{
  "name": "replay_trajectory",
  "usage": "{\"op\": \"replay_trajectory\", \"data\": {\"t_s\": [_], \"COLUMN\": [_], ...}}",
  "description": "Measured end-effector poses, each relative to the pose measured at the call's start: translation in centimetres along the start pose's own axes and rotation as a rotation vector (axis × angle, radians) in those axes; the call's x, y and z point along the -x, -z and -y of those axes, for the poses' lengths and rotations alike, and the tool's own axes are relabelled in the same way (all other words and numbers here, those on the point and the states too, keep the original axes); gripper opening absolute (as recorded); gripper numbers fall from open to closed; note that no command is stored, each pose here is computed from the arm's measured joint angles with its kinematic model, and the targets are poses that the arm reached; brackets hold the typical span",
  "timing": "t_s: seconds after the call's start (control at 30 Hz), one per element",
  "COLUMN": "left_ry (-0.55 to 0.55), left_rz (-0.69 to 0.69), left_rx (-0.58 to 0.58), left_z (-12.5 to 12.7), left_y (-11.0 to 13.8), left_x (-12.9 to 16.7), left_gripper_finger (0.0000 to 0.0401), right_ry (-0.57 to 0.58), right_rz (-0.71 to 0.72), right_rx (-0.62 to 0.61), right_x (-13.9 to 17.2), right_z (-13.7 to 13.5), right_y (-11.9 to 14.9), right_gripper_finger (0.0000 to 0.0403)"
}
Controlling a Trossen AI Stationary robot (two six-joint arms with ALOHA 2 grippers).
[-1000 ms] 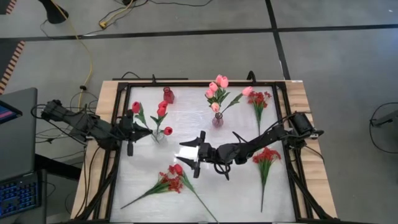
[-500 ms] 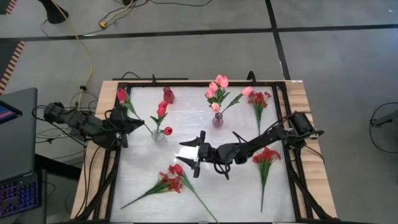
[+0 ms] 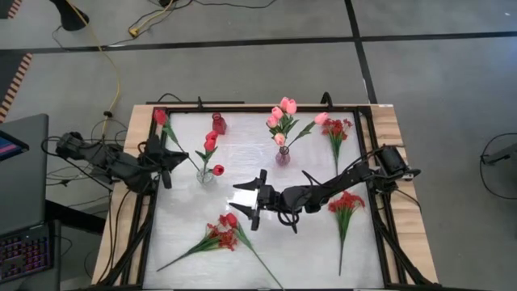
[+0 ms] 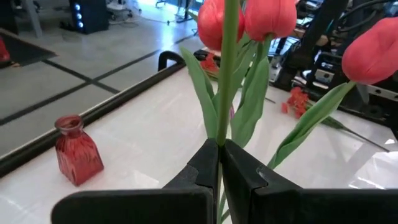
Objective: Sort flowers into vase by color
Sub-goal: Put the red tulip into the transparent vase
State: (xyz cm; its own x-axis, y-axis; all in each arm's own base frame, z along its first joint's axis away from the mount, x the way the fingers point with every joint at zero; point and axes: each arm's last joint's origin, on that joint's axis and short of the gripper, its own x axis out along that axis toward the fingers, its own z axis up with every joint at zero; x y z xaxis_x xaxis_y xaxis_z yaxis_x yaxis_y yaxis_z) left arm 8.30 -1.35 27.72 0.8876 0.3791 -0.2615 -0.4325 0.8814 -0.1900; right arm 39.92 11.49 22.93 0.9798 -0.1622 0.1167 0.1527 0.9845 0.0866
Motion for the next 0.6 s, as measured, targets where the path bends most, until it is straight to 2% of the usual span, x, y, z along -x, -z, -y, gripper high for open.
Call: {"op": "replay_trajectory", "data": {"t_s": [0.6], "left_ry": [-0.054], "left_rz": [-0.039], "left_rx": [0.006], "left_z": [0.36], "left_y": [0.52], "left_x": [-0.65], "left_gripper_finger": [0.0000], "right_ry": [-0.001], "right_rz": [0.000], "right_rx": [-0.002], "right_x": [0.01], "right_z": [-0.03], "right_y": [0.02], "right_gripper_finger": [0.0297]}}
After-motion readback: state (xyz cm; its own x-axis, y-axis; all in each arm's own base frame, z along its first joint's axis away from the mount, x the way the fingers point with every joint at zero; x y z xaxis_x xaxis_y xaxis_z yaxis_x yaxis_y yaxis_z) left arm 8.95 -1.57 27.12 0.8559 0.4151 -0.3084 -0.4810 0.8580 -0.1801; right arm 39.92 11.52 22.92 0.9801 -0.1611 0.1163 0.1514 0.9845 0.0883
